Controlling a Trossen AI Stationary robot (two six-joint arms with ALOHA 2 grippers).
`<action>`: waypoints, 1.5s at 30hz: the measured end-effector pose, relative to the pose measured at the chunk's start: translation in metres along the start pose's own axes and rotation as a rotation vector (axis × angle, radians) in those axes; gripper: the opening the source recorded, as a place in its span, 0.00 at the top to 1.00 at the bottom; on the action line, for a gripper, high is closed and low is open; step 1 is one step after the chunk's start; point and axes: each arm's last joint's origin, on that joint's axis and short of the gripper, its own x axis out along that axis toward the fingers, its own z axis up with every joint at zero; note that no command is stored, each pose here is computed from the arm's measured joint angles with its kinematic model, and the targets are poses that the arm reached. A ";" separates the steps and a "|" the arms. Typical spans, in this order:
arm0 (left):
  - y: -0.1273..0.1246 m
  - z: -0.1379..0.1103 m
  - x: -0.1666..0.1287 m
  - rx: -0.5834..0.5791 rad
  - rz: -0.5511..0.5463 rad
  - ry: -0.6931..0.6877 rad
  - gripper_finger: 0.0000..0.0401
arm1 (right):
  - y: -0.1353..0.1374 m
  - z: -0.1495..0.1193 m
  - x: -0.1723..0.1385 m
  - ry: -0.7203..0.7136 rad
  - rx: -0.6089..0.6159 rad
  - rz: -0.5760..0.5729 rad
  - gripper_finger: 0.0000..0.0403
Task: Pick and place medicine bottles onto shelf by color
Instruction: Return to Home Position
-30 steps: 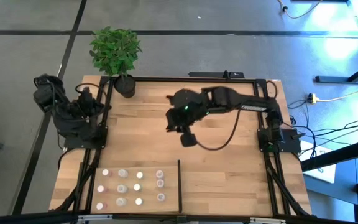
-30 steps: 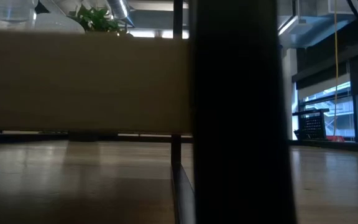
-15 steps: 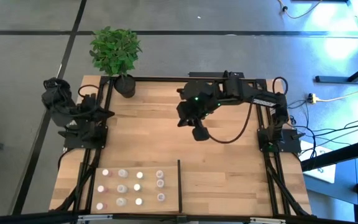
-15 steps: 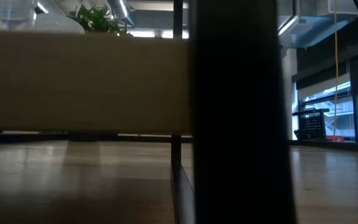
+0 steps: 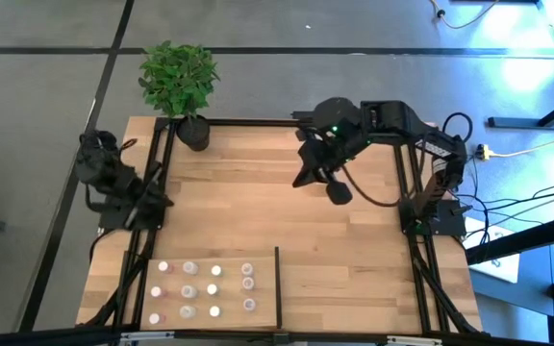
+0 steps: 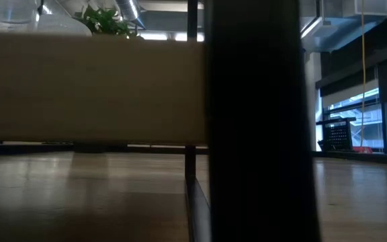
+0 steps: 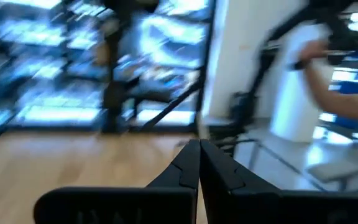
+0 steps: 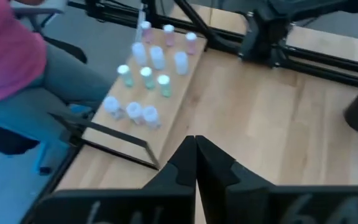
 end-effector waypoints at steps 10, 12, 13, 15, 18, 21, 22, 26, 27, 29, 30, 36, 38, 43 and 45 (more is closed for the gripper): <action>-0.012 -0.038 0.017 0.092 -0.108 0.039 1.00 | -0.011 -0.007 -0.012 0.001 0.069 0.036 0.99; -0.014 -0.048 0.021 0.094 -0.107 0.041 1.00 | -0.010 -0.011 -0.017 0.028 0.095 0.039 0.99; -0.015 -0.052 0.022 0.094 -0.107 0.041 0.99 | -0.009 -0.014 -0.020 0.048 0.106 0.043 1.00; -0.016 -0.061 0.025 0.098 -0.104 0.041 0.99 | -0.004 -0.017 -0.027 0.062 0.110 0.046 0.99; -0.017 -0.072 0.028 0.103 -0.084 0.047 1.00 | 0.002 -0.019 -0.039 0.065 0.095 0.048 0.99; -0.017 -0.077 0.030 0.090 -0.058 0.029 0.99 | 0.010 -0.023 -0.051 0.066 0.083 0.052 0.99; -0.017 -0.079 0.031 0.089 -0.055 0.027 0.99 | 0.013 -0.026 -0.054 0.063 0.080 0.058 0.99; -0.017 -0.078 0.031 0.078 -0.053 0.020 1.00 | 0.021 -0.049 -0.052 0.043 0.078 0.074 0.99; -0.017 -0.078 0.031 0.075 -0.053 0.019 1.00 | 0.023 -0.057 -0.050 0.023 0.080 0.068 0.99; -0.017 -0.078 0.031 0.068 -0.053 0.012 0.99 | 0.027 -0.075 -0.047 -0.052 0.072 0.045 0.99; -0.017 -0.078 0.031 0.068 -0.054 0.012 0.99 | 0.030 -0.084 -0.047 -0.091 0.062 0.035 0.99; -0.017 -0.078 0.031 0.081 -0.053 0.014 0.99 | 0.048 -0.140 -0.047 -0.282 0.054 -0.011 0.99; -0.017 -0.078 0.031 0.088 -0.053 0.018 0.99 | 0.052 -0.157 -0.043 -0.348 0.049 -0.020 0.99; -0.017 -0.082 0.031 0.126 -0.051 0.034 0.99 | 0.057 -0.198 -0.027 -0.428 0.026 -0.032 0.99; -0.017 -0.085 0.032 0.131 -0.050 0.040 0.99 | 0.058 -0.211 -0.021 -0.456 0.027 -0.034 0.99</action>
